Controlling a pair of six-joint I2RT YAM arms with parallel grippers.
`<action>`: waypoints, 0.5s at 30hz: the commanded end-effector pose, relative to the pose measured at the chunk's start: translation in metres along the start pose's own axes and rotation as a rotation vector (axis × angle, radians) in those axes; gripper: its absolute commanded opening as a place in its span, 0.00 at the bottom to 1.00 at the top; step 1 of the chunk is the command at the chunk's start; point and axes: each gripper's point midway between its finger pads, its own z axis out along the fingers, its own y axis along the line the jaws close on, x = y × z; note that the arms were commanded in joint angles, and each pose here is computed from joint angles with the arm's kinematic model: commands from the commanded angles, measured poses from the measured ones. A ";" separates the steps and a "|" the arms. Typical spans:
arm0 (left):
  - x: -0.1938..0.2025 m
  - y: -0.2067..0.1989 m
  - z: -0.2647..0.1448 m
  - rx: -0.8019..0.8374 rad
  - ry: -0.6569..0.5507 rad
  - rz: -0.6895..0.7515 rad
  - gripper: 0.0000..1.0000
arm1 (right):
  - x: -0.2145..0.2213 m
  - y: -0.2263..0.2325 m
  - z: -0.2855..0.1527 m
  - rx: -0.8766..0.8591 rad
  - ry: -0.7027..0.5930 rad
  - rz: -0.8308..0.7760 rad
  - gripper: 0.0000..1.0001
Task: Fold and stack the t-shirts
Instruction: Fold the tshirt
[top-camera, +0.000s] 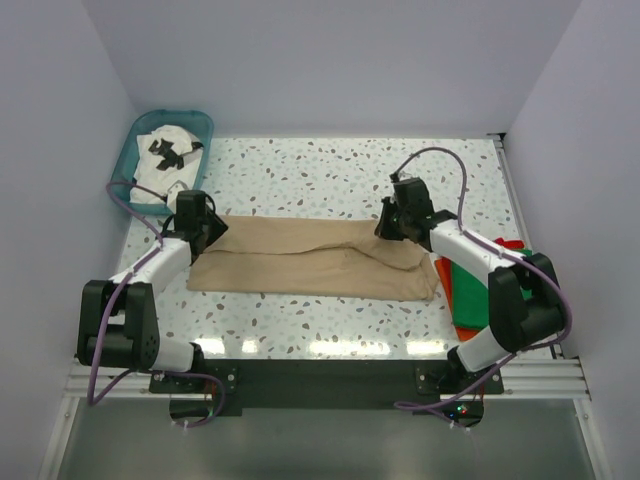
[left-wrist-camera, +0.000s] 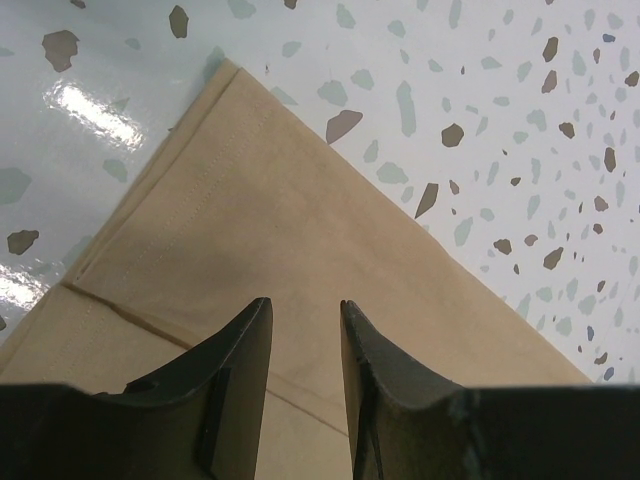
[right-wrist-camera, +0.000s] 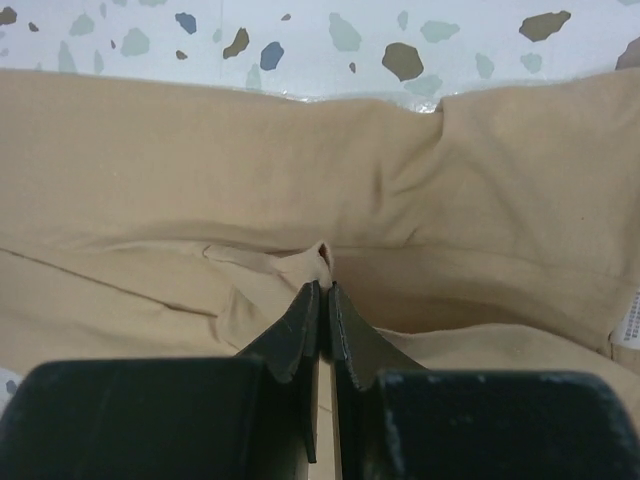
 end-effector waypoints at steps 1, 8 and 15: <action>-0.004 -0.006 0.001 0.024 -0.024 -0.011 0.38 | 0.006 0.011 -0.015 -0.056 -0.010 0.016 0.04; -0.003 -0.006 0.002 0.028 -0.022 -0.017 0.38 | 0.032 0.021 -0.022 -0.097 0.008 0.017 0.04; 0.000 -0.004 0.003 0.030 -0.016 -0.019 0.38 | 0.058 0.040 -0.016 -0.127 0.033 0.009 0.06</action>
